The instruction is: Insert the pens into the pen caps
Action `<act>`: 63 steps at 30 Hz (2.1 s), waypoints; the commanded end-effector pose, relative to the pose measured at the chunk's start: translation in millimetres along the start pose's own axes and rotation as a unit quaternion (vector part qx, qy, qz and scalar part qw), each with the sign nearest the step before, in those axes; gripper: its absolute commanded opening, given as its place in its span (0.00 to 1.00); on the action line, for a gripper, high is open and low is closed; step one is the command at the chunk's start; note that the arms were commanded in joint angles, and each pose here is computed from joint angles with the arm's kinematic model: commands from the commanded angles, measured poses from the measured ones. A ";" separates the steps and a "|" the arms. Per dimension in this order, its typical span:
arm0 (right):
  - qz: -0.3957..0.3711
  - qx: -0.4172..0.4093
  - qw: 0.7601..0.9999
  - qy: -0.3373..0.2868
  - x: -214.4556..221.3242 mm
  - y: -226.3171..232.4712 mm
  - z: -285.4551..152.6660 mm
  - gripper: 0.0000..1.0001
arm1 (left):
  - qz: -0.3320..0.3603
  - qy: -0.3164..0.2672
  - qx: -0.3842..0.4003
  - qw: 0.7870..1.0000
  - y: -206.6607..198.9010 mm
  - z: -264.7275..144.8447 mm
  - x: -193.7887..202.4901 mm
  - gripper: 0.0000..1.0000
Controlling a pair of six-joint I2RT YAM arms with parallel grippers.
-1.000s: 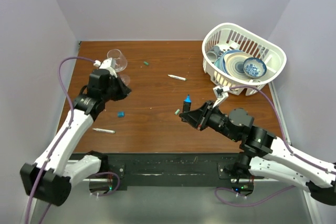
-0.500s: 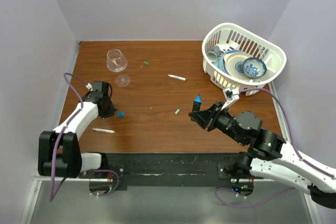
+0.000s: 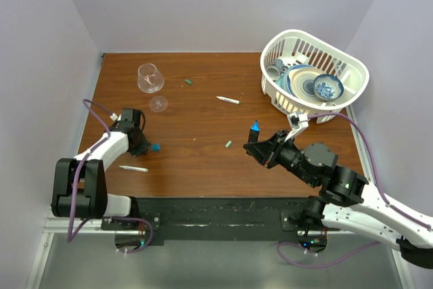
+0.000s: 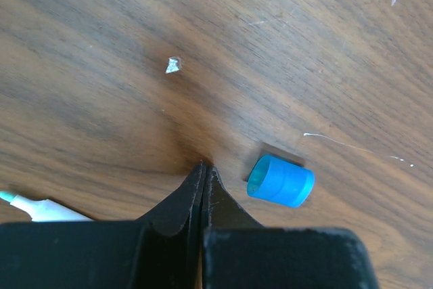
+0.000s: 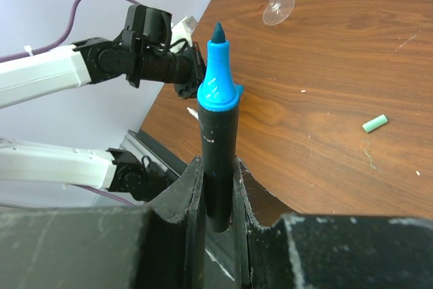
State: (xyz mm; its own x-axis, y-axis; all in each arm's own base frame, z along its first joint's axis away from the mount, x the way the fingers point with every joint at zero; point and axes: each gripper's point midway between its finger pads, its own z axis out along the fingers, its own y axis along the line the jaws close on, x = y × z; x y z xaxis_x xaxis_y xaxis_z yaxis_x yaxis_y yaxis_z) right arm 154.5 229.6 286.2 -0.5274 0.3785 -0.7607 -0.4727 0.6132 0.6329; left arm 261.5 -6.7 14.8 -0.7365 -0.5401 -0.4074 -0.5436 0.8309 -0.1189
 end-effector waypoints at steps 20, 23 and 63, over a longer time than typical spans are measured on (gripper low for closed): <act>0.003 -0.015 0.999 -0.041 -24.3 10.1 -8.0 0.00 | -0.025 0.057 0.086 0.994 -20.2 6.0 44.7 0.00; 0.003 -0.015 0.999 -0.038 -23.1 9.8 -8.1 0.00 | -0.024 0.070 0.127 0.989 -34.0 -4.5 58.7 0.00; -0.017 0.042 0.997 -0.056 -33.6 -12.4 -19.3 0.00 | 0.294 0.058 0.113 0.947 -73.1 0.3 14.8 0.55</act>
State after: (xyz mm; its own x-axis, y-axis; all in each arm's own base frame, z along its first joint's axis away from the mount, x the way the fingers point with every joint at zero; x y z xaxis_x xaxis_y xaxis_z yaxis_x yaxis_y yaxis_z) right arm 160.2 199.5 287.2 -0.4650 0.3899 -0.7948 -0.4255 0.6888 0.5869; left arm 280.1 -68.8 16.9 -0.9358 -0.0143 -0.3522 0.0200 0.9954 -0.0938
